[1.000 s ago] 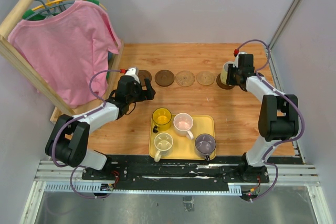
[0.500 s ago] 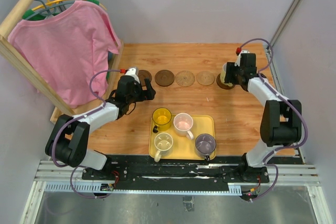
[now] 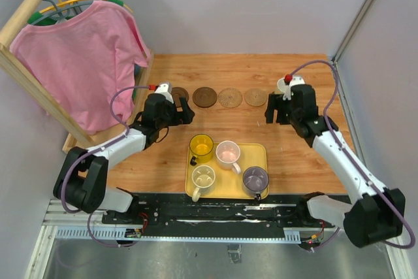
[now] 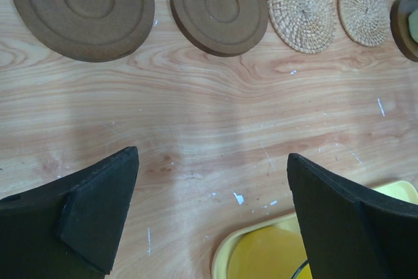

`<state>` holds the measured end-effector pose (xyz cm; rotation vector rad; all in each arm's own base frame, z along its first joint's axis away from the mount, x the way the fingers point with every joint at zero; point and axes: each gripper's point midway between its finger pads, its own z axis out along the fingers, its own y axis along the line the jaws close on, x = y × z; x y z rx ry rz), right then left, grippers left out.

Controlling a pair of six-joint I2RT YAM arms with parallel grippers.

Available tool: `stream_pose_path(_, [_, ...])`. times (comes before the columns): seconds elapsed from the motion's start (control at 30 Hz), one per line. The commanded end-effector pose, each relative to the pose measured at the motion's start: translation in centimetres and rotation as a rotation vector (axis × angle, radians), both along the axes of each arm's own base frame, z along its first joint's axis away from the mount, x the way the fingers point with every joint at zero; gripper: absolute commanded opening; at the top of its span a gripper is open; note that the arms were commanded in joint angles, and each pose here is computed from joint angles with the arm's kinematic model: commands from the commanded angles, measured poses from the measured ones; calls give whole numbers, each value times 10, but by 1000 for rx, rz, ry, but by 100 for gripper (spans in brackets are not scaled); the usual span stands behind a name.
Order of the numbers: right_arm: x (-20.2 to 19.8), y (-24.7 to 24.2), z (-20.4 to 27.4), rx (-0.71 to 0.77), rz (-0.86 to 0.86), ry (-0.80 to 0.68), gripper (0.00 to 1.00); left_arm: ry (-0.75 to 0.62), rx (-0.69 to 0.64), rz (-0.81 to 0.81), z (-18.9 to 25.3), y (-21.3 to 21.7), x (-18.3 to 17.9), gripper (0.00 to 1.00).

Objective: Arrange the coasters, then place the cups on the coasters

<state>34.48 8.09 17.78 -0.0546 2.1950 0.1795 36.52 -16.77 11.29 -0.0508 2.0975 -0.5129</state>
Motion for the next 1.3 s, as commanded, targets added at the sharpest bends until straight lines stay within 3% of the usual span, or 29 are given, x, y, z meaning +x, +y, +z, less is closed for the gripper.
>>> stream_pose_path(0.0, [-72, 18, -30, 23, 22, 163, 76, -19, -12, -40, 10, -5, -7, 100])
stream_pose_path(0.33, [-172, 34, -33, 165, 162, 234, 69, -78, -25, -97, 34, -17, -30, 100])
stream_pose_path(0.47, [-202, 27, -41, 171, 185, 263, 54, -73, -24, -129, 35, -30, -45, 100])
stream_pose_path(0.57, [-208, 34, -33, 214, 227, 237, 45, -58, -41, -140, 31, -38, -53, 100])
stream_pose_path(0.8, [-216, 41, -51, 196, 248, 344, 38, -55, -57, -162, 32, -45, -61, 100])
stream_pose_path(1.27, [-217, 55, -84, 33, 282, 437, 41, -49, -44, -169, 30, -44, -63, 100])
